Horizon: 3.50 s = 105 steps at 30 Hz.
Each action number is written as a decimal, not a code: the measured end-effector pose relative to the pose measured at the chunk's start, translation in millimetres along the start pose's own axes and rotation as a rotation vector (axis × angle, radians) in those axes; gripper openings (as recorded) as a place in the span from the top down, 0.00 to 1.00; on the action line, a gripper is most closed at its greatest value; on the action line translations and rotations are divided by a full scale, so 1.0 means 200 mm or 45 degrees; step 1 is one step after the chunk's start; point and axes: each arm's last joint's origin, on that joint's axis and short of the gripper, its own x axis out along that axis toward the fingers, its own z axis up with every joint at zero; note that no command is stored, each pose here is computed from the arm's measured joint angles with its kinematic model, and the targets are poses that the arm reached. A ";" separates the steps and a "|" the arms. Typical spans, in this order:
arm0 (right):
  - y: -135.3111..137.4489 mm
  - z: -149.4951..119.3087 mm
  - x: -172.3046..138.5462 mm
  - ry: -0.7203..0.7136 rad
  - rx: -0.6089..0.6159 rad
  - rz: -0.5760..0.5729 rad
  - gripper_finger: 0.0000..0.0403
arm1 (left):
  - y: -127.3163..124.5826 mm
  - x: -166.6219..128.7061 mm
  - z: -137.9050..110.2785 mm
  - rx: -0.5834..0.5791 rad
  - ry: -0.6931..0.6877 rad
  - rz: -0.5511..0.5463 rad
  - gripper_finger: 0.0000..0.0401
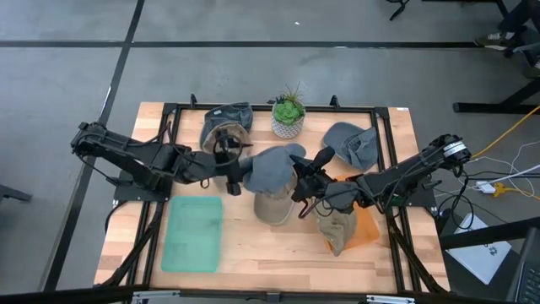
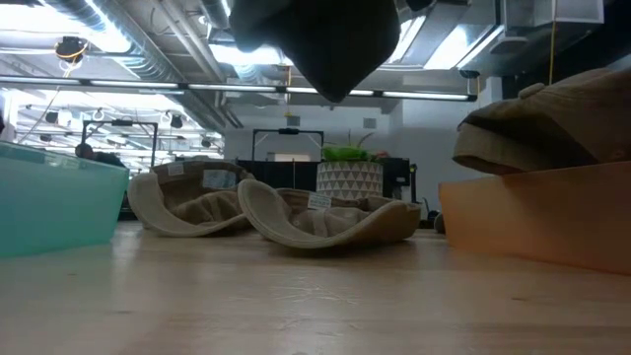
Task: Pick & Place hat
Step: Put the bottom center blue cap into the green bin
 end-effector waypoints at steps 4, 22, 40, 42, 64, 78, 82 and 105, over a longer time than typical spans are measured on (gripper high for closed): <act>0.00 0.00 0.00 0.000 0.043 0.000 0.95 | 0.01 0.00 0.00 -0.006 0.015 0.086 0.53; 0.00 0.00 0.00 0.002 0.310 0.001 0.95 | 0.03 0.00 0.00 0.018 0.048 0.268 0.99; 0.02 0.01 -0.04 -0.008 0.785 0.038 0.54 | 0.05 -0.01 0.00 0.142 0.105 0.412 0.99; 0.03 0.01 -0.06 -0.019 0.820 0.055 0.46 | 0.05 -0.01 0.00 0.167 0.110 0.410 0.99; 0.13 0.00 -0.19 0.016 1.140 0.357 0.38 | -0.22 -0.32 -0.02 0.232 -0.042 -0.059 0.99; 0.12 0.02 -0.18 -0.014 1.236 0.416 0.38 | -0.25 -0.48 -0.08 -0.385 0.294 -0.614 0.99; 0.12 0.02 -0.18 -0.020 1.241 0.413 0.38 | -0.16 -0.58 -0.07 -0.511 0.472 -0.567 0.99; 0.09 -0.01 -0.09 0.030 1.316 0.305 0.38 | -0.20 -0.73 -0.21 -0.584 1.024 -0.405 0.99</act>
